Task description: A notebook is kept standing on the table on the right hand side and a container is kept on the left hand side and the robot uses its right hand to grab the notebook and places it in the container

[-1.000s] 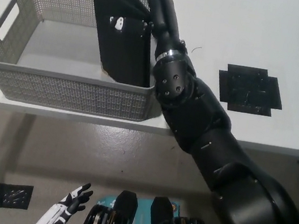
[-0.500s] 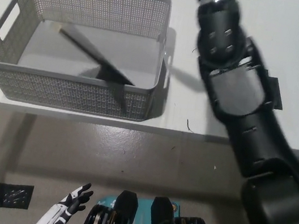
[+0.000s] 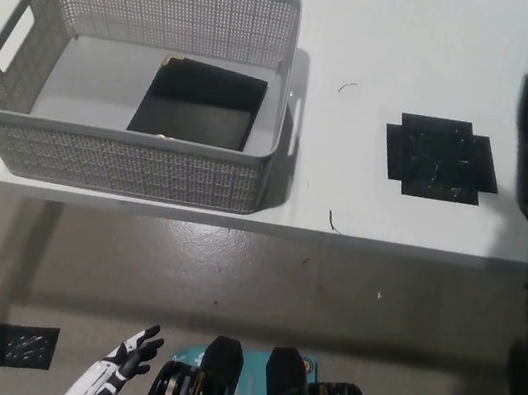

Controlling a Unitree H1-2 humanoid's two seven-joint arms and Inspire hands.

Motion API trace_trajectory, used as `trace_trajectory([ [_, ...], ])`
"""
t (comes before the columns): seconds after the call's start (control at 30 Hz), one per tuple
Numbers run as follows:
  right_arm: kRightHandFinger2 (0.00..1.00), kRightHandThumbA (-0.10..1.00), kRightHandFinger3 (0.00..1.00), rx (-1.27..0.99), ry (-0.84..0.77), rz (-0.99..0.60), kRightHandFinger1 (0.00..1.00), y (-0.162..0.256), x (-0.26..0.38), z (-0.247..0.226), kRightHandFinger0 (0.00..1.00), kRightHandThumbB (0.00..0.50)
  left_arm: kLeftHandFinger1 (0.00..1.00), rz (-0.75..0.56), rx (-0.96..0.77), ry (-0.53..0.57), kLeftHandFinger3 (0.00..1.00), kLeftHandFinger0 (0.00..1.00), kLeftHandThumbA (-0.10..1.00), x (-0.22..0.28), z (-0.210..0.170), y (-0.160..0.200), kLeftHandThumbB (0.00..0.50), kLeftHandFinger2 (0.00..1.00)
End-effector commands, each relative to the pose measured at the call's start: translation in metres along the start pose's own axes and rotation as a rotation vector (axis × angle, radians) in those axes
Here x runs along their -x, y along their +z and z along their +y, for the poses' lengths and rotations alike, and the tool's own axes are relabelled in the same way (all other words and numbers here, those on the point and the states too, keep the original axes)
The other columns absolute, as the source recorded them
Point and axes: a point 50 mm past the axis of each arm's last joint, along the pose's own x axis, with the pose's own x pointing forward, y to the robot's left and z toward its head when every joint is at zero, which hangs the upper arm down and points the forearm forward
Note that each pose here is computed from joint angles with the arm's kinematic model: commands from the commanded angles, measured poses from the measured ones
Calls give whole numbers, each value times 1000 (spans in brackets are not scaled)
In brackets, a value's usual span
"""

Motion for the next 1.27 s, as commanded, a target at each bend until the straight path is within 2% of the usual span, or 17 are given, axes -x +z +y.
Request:
trace_trajectory([
  [0.0, 1000, 1000, 1000, -157, -15, -247, 1000, 112, 90, -84, 1000, 454, 1000, -36, -39, 12, 1000, 1000, 1000, 3, 11, 7, 260, 1000],
  [0.13, 1000, 1000, 1000, -181, -26, -199, 1000, 113, 156, -80, 1000, 448, 1000, -39, -45, 17, 1000, 1000, 1000, 3, 11, 6, 254, 1000],
  [0.17, 1000, 1000, 1000, -221, -17, -147, 1000, 118, 176, -76, 1000, 498, 1000, -41, -38, 17, 1000, 1000, 1000, 2, 11, 6, 245, 1000],
  [0.33, 1000, 1000, 1000, -225, -12, -29, 1000, 119, 240, -60, 1000, 497, 1000, -47, -44, 15, 1000, 1000, 1000, 3, 11, 6, 249, 1000],
  [0.37, 1000, 1000, 1000, -225, 19, 15, 1000, 116, 259, -57, 1000, 466, 1000, -44, -42, 15, 1000, 1000, 1000, 3, 11, 6, 253, 1000],
  [0.43, 1000, 1000, 1000, -229, 31, 54, 1000, 111, 272, -54, 1000, 473, 1000, -48, -37, 13, 1000, 1000, 1000, -1, 12, 6, 246, 1000],
  [0.5, 1000, 1000, 1000, -236, 31, 168, 1000, 103, 302, -46, 1000, 451, 1000, -55, -20, 16, 1000, 1000, 1000, 0, 11, 7, 241, 1000],
  [0.53, 1000, 1000, 1000, -220, 28, 199, 1000, 100, 310, -44, 1000, 464, 1000, -59, -8, 22, 1000, 1000, 1000, 0, 11, 7, 235, 1000],
  [0.6, 1000, 1000, 1000, -176, 33, 294, 1000, 85, 339, -38, 1000, 389, 1000, -71, 19, 47, 1000, 1000, 1000, 0, 11, 6, 256, 1000],
  [0.63, 1000, 1000, 1000, -167, 39, 324, 1000, 79, 347, -36, 1000, 376, 1000, -71, 23, 53, 1000, 1000, 1000, 0, 11, 6, 261, 1000],
  [0.67, 1000, 1000, 1000, -162, 56, 417, 1000, 62, 369, -31, 1000, 429, 1000, -77, 28, 55, 1000, 1000, 1000, 0, 12, 6, 268, 1000],
  [0.77, 1000, 1000, 1000, -175, 90, 552, 1000, 36, 404, -24, 1000, 437, 1000, -81, 30, 60, 1000, 1000, 1000, 0, 13, 5, 281, 1000],
  [0.8, 1000, 1000, 1000, -161, 101, 581, 1000, 31, 413, -24, 1000, 442, 1000, -81, 36, 60, 1000, 1000, 1000, 1, 11, 5, 273, 1000],
  [0.87, 1000, 1000, 1000, -130, 141, 683, 1000, 10, 443, -24, 1000, 441, 1000, -79, 49, 74, 1000, 1000, 1000, 0, 9, 5, 298, 1000],
  [1.0, 1000, 1000, 1000, -122, 155, 771, 1000, -11, 469, -23, 1000, 454, 1000, -87, 57, 89, 1000, 1000, 1000, -2, 13, 7, 315, 1000],
  [1.1, 1000, 1000, 1000, -88, 152, 879, 1000, -27, 494, -27, 1000, 439, 1000, -85, 60, 97, 1000, 1000, 1000, 2, 9, 5, 293, 1000],
  [1.23, 1000, 1000, 1000, -84, 153, 883, 1000, -33, 493, -26, 1000, 456, 1000, -95, 43, 101, 1000, 1000, 1000, -1, 14, 8, 285, 1000],
])
